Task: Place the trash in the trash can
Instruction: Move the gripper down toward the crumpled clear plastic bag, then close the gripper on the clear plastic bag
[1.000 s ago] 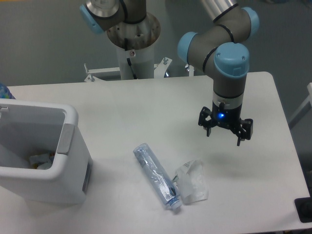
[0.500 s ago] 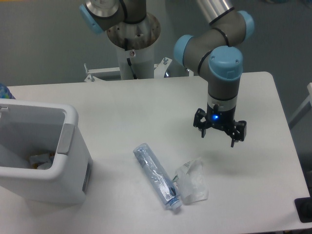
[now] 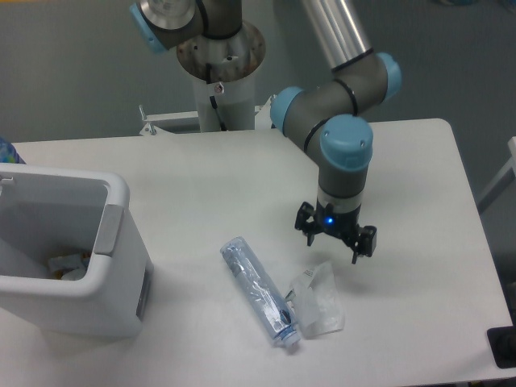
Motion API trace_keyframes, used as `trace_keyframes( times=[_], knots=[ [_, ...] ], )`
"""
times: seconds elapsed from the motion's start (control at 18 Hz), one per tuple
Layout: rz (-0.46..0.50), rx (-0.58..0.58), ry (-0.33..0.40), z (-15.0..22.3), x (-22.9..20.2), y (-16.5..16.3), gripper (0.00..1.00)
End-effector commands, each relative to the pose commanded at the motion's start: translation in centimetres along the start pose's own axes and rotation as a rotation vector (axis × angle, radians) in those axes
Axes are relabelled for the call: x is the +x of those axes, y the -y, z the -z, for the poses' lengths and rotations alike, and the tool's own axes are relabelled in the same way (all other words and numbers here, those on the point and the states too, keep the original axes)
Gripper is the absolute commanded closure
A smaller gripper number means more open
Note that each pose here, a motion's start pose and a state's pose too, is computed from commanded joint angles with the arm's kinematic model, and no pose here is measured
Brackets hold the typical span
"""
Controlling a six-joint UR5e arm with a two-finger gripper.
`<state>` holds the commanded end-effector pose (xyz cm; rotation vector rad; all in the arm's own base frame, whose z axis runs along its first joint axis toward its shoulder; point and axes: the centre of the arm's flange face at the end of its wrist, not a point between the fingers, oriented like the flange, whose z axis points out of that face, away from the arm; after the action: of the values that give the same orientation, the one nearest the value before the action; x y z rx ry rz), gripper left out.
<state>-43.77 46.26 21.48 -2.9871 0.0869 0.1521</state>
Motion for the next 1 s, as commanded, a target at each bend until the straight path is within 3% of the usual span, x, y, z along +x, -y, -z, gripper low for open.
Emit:
trace_keyframes(
  times=[0.22, 0.44, 0.61, 0.67, 1.0],
  knots=[
    [-0.003, -0.013, -0.015, -1.7, 0.2, 1.0, 0.01],
    [-0.001, -0.016, -0.022, -2.2, 0.1, 1.0, 0.45],
    [-0.010, -0.018, -0.031, -2.6, 0.4, 1.3, 0.94],
    [-0.008, -0.017, -0.031, -2.6, 0.5, 1.3, 1.00],
    [-0.009, -0.015, -0.016, -1.5, 0.4, 1.3, 1.00]
  ],
)
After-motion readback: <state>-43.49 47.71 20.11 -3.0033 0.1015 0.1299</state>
